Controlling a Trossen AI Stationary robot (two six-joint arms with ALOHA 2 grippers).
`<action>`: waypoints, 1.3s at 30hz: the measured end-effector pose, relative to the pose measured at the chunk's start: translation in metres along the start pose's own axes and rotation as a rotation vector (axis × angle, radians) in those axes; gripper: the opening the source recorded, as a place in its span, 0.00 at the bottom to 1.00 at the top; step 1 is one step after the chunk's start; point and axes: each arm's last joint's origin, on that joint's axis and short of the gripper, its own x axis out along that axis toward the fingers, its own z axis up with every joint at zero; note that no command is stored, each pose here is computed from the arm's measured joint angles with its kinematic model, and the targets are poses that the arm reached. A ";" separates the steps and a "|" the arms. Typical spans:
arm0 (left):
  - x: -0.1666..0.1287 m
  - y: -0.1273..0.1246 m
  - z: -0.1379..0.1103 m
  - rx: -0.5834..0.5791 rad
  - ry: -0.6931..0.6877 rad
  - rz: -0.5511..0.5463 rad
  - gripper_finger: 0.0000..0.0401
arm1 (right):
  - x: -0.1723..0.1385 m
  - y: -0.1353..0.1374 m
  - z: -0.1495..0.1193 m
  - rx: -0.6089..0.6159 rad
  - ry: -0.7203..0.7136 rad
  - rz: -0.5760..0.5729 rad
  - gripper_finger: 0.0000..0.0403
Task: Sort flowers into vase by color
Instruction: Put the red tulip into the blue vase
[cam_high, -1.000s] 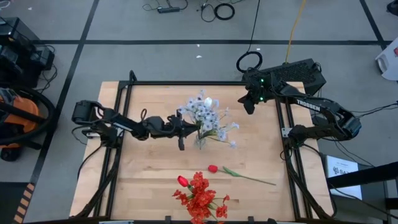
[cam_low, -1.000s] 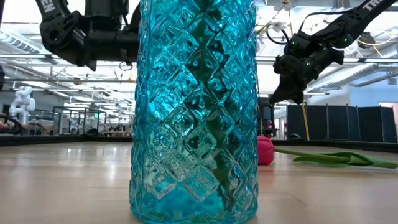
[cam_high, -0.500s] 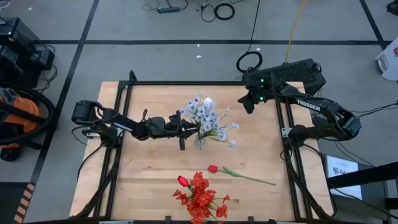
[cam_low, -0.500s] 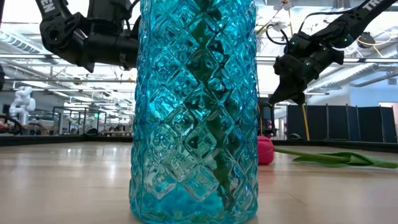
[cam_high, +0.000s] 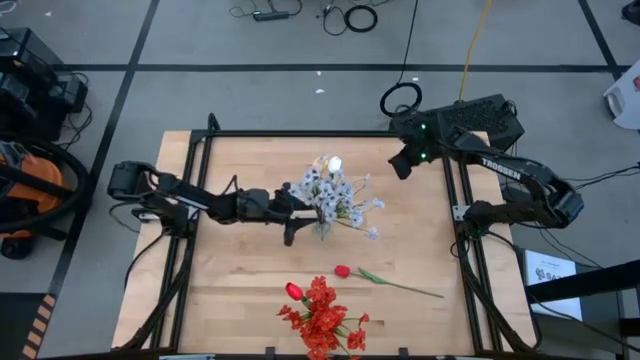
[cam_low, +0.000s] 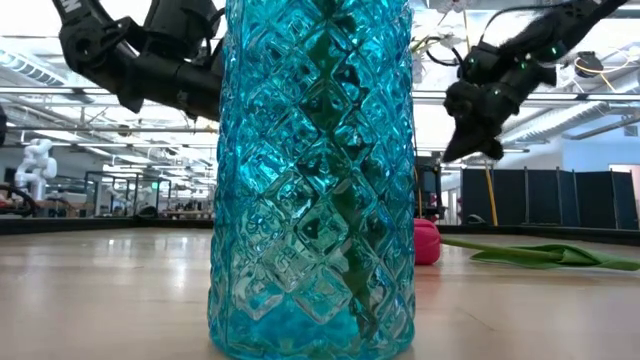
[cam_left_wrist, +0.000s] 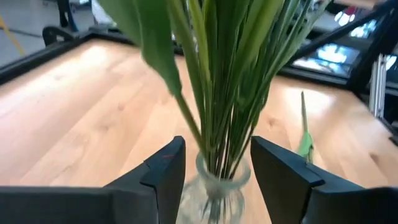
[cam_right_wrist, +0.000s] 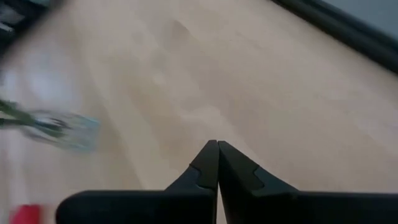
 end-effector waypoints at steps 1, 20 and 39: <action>-0.003 0.000 0.002 0.001 0.011 0.002 0.46 | -0.006 0.001 0.003 -0.006 0.032 -0.049 0.00; -0.073 -0.002 0.030 0.115 0.230 0.063 0.47 | -0.053 0.082 -0.034 0.003 0.589 -0.261 0.00; -0.108 -0.003 -0.009 -0.070 0.233 0.041 0.47 | -0.023 0.218 -0.143 -0.114 0.408 -0.006 0.00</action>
